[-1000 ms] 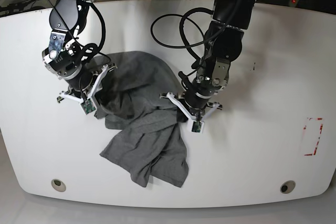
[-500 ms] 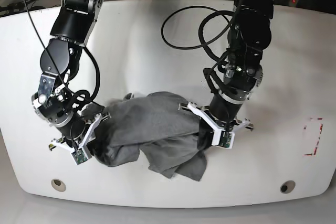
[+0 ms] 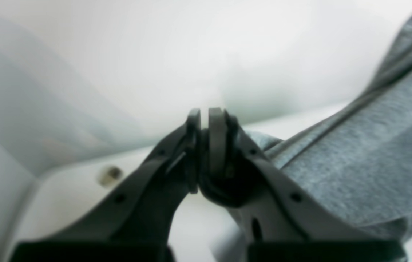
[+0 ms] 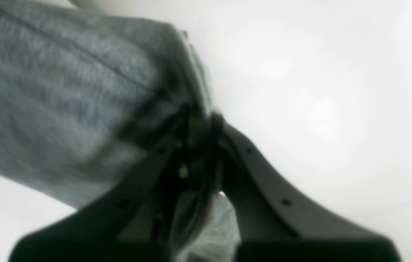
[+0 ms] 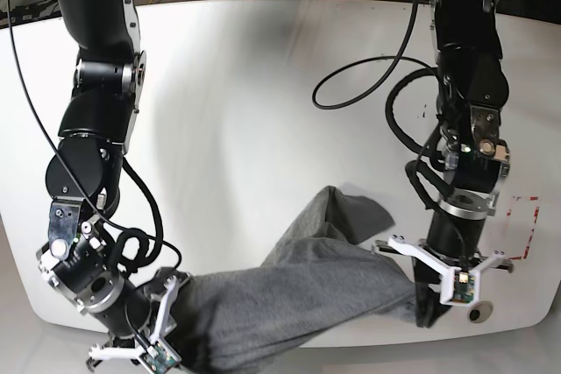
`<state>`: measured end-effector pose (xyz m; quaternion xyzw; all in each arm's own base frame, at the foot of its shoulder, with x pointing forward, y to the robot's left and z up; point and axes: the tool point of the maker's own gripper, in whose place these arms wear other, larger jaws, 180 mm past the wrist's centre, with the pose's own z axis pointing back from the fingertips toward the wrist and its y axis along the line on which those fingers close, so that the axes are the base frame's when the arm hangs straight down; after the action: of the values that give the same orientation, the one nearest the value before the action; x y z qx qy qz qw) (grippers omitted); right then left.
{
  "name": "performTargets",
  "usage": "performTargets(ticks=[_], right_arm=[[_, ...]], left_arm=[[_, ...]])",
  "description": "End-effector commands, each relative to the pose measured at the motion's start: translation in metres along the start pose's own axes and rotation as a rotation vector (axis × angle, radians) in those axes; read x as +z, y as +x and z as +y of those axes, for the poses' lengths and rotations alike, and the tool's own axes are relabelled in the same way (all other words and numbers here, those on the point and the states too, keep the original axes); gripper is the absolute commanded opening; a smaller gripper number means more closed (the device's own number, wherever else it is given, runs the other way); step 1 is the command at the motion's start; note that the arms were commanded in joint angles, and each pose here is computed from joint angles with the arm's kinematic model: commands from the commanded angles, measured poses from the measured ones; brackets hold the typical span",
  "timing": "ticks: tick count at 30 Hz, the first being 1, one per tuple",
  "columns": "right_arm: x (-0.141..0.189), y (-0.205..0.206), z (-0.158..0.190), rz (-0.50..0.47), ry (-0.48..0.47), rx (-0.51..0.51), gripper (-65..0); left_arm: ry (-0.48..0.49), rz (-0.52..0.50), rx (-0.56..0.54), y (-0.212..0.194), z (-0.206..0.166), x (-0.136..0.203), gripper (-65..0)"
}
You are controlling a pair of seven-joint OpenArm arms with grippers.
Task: Fold the T-shirt properly
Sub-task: 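Lift the shirt with both grippers and stretch it between them, then release the left gripper and regrasp the shirt's hem corner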
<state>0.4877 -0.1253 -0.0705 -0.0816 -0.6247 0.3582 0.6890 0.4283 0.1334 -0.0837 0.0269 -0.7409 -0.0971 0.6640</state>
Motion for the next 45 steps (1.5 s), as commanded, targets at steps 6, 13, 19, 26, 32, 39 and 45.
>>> performTargets(ticks=[6,13,19,26,32,39,45], right_arm=[[0.014,0.054,-0.054,-0.063,-0.151,0.083,-65.0],[0.013,0.042,-0.046,-0.044,-0.136,0.075,-65.0],[0.018,-0.011,-0.014,0.036,-0.094,0.025,-65.0],[0.035,-0.102,0.029,0.198,-0.038,-0.102,-65.0],[0.061,-0.162,0.069,0.282,0.014,-0.265,-65.0],[0.085,-0.202,0.102,0.349,0.063,-0.373,-65.0],[0.107,-0.223,0.123,0.377,0.092,-0.459,-65.0]], left_arm=[[0.142,-0.133,-0.085,0.071,0.06,-0.006,-64.2],[0.145,-0.11,-0.146,0.074,0.07,-0.006,-64.0],[0.039,0.037,-0.216,0.024,0.046,0.002,-64.0],[-0.1,0.276,-0.203,-0.068,0.004,0.033,-64.4],[-0.173,0.46,-0.13,-0.139,-0.027,0.079,-64.4],[-0.218,0.614,-0.098,-0.189,-0.044,0.127,-64.6],[-0.242,0.706,-0.076,-0.215,-0.053,0.159,-65.0]])
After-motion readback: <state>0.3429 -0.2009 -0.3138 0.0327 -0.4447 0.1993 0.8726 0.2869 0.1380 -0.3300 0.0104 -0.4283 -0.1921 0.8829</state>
